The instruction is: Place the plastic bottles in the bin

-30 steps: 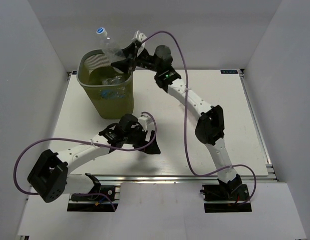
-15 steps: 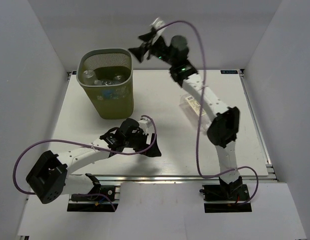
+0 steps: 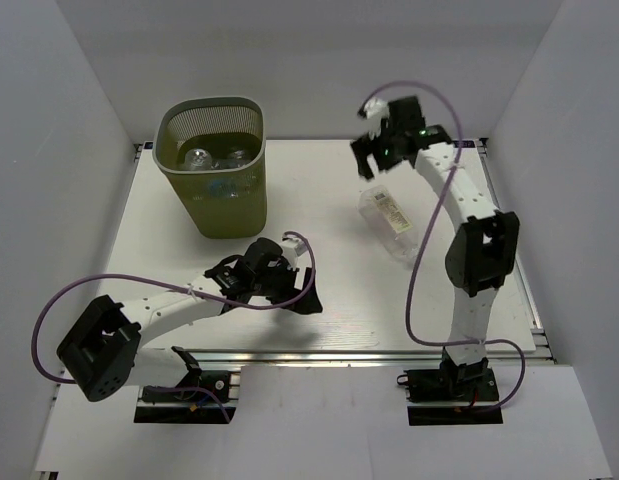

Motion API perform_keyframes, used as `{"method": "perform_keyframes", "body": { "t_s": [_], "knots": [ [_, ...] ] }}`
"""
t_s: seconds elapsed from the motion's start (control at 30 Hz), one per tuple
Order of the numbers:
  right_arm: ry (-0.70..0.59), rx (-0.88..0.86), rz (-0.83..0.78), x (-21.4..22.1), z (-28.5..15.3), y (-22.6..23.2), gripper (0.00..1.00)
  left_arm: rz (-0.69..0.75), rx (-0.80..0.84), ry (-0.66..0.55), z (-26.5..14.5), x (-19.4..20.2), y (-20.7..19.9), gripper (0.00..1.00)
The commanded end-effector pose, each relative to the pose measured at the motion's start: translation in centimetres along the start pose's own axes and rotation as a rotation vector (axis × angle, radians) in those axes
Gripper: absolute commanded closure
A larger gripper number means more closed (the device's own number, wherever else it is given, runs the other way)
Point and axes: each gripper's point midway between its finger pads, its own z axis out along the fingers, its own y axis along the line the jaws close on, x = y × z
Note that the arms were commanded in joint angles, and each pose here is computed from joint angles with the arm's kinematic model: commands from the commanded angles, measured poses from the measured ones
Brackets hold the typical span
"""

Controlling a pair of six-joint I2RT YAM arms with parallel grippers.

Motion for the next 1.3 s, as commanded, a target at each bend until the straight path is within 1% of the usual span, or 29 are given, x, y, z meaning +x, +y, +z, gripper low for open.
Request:
{"method": "perform_keyframes", "body": {
  "t_s": [0.0, 0.1, 0.27, 0.47, 0.5, 0.53, 0.63, 0.73, 0.77, 0.93, 0.97, 1.03, 1.07, 1.1, 1.2, 1.27],
  "knots": [
    [0.396, -0.151, 0.022, 12.1, -0.2, 3.8, 0.1, 0.031, -0.003, -0.059, -0.8, -2.1, -0.9, 0.0],
    [0.454, -0.121, 0.027, 14.1, 0.8, 3.2, 0.1, 0.029, -0.007, -0.051, -0.8, -1.9, -0.8, 0.0],
    [0.535, -0.097, 0.029, 17.3, 2.2, 2.6, 0.1, 0.032, -0.019, -0.071, -1.3, -2.0, -0.7, 0.0],
    [0.602, -0.075, 0.024, 20.6, 2.8, 2.5, 0.1, 0.029, -0.021, -0.073, -1.6, -1.7, -0.9, 0.0],
    [0.594, -0.066, 0.025, 20.6, 2.9, 2.3, 0.1, 0.029, -0.021, -0.073, -1.6, -1.7, -0.9, 0.0],
    [0.621, -0.032, 0.011, 21.3, 2.8, 1.7, 0.1, 0.029, -0.021, -0.073, -1.6, -1.7, -0.9, 0.0],
    [0.659, -0.002, 0.007, 22.8, 2.8, 1.0, 0.1, 0.029, -0.021, -0.073, -1.6, -1.7, -0.9, 0.0],
    [0.688, -0.016, 0.027, 24.2, 2.8, 1.2, 0.1, 0.026, -0.025, -0.064, -1.6, -1.7, -0.8, 0.0],
    [0.672, -0.013, 0.03, 24.2, 3.0, 1.0, 0.1, 0.026, -0.025, -0.064, -1.6, -1.7, -0.8, 0.0],
    [0.709, -0.071, 0.029, 25.6, 2.5, 2.2, 0.1, 0.023, -0.029, -0.056, -1.6, -1.5, -0.7, 0.0],
    [0.697, -0.125, 0.049, 25.6, 2.5, 3.1, 0.1, 0.023, -0.029, -0.056, -1.6, -1.5, -0.7, 0.0],
    [0.689, -0.153, 0.047, 25.2, 2.0, 3.8, 0.1, 0.023, -0.029, -0.056, -1.6, -1.5, -0.7, 0.0],
    [0.663, -0.19, 0.049, 24.8, 2.0, 4.4, 0.1, 0.026, -0.025, -0.064, -1.8, -1.6, -0.9, 0.0],
    [0.638, -0.187, 0.051, 24.2, 1.9, 4.5, 0.1, 0.026, -0.025, -0.064, -1.8, -1.6, -0.9, 0.0],
    [0.528, -0.107, 0.025, 21.2, 0.9, 3.3, 0.1, 0.017, -0.033, -0.068, -1.8, -1.5, -0.7, 0.0],
    [0.495, -0.039, 0.015, 19.9, 0.2, 1.9, 0.1, 0.017, -0.033, -0.068, -1.8, -1.5, -0.7, 0.0]
  ]
}}
